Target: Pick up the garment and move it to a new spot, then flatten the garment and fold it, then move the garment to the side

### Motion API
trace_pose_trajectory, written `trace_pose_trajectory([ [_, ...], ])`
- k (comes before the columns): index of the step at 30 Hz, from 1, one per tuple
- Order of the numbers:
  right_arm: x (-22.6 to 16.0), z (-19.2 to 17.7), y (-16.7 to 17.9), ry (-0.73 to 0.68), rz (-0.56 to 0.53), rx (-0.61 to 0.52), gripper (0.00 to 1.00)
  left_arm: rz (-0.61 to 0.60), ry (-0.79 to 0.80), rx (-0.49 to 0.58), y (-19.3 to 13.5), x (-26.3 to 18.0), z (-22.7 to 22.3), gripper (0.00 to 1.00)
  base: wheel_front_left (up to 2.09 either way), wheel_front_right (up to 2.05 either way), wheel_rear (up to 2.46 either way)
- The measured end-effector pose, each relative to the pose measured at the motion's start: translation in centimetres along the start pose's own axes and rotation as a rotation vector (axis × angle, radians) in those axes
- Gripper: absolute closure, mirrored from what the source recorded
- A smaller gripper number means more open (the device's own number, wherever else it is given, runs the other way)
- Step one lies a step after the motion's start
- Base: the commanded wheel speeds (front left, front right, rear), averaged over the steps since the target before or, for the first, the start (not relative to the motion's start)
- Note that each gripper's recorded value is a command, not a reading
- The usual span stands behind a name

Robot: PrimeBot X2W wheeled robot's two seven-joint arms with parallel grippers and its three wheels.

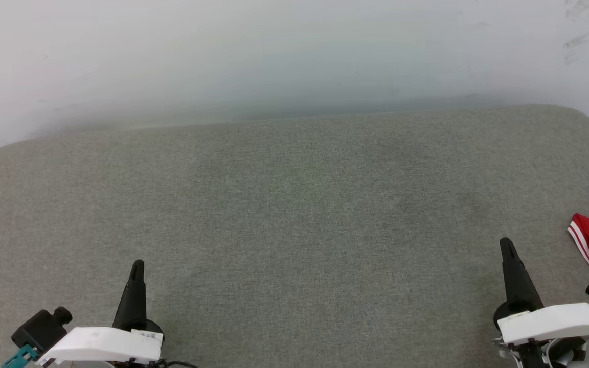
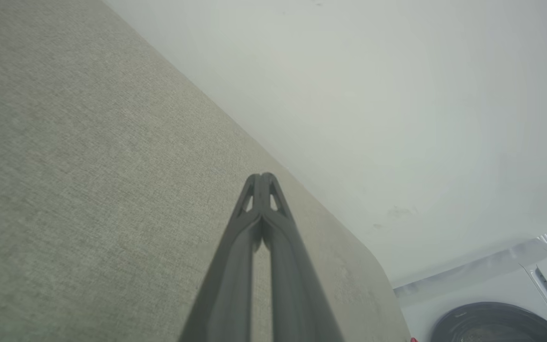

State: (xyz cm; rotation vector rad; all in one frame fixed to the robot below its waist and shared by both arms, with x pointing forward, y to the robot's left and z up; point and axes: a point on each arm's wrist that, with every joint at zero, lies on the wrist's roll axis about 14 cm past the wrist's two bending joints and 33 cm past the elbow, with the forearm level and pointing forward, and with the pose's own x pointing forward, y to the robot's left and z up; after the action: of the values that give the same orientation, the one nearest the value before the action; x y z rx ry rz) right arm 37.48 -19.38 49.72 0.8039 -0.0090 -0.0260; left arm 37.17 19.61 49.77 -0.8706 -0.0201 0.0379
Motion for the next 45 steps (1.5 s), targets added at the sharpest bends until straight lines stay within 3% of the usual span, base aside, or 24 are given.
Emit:
trace_pose_trajectory([
  [45,0.80,0.42,-0.35,0.020,-0.023,0.477,1.00,0.023,0.035,-0.434,0.29,0.97,0.09,1.00,0.00,0.00,0.00],
])
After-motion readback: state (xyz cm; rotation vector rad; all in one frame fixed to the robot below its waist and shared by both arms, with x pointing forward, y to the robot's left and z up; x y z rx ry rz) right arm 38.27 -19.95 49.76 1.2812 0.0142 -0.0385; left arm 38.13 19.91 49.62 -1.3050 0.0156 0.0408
